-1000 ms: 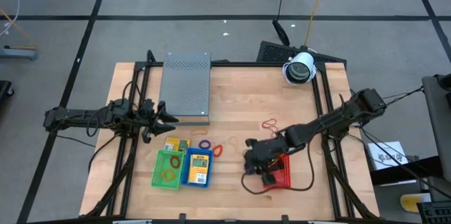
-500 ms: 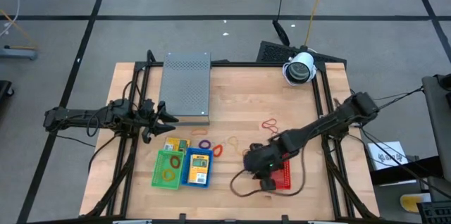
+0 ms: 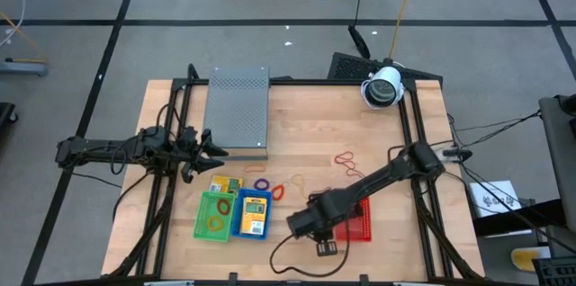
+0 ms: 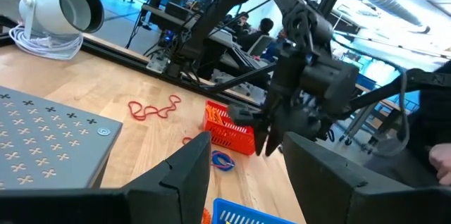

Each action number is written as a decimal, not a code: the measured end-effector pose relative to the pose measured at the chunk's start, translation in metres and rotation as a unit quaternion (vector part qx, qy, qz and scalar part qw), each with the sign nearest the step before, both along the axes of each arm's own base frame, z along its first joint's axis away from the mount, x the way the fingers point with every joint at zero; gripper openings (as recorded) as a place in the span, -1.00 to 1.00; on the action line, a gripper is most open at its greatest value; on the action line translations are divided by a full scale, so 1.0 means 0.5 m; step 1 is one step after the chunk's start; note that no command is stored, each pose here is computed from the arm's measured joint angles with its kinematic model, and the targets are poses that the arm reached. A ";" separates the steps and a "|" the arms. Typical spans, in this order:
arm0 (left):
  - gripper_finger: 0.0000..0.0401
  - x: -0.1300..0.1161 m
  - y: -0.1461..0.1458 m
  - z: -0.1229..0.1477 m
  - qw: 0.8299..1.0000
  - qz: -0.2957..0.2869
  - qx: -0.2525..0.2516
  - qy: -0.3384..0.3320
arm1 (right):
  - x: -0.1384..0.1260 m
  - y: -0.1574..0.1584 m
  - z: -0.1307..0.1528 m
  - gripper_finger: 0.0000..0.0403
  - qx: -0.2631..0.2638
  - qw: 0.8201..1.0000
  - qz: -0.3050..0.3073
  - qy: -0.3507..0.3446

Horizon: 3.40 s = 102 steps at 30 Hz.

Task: Pick & Place Office Desk Supplies
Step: Put the red rubber band into the red bin

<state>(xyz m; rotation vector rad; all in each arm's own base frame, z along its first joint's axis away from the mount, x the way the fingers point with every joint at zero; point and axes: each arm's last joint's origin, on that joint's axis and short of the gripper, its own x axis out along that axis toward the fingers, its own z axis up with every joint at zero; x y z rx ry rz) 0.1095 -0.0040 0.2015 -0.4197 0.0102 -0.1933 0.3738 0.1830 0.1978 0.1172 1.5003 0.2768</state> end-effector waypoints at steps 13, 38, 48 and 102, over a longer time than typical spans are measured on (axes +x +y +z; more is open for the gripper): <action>-0.07 0.000 0.000 0.000 1.000 0.000 -0.001 0.000 | 0.002 -0.017 -0.016 -0.58 -0.040 0.999 0.019 0.011; -0.07 0.000 0.000 0.000 1.000 0.000 -0.001 0.000 | -0.002 -0.051 -0.053 -0.70 -0.117 0.993 0.009 0.007; -0.07 0.000 0.000 0.000 1.000 0.000 0.000 0.000 | -0.002 -0.051 -0.054 -0.71 -0.121 0.993 0.009 0.005; -0.07 0.000 0.000 0.000 1.000 0.000 0.000 0.000 | -0.166 -0.048 0.180 -1.00 -0.117 0.974 -0.181 -0.064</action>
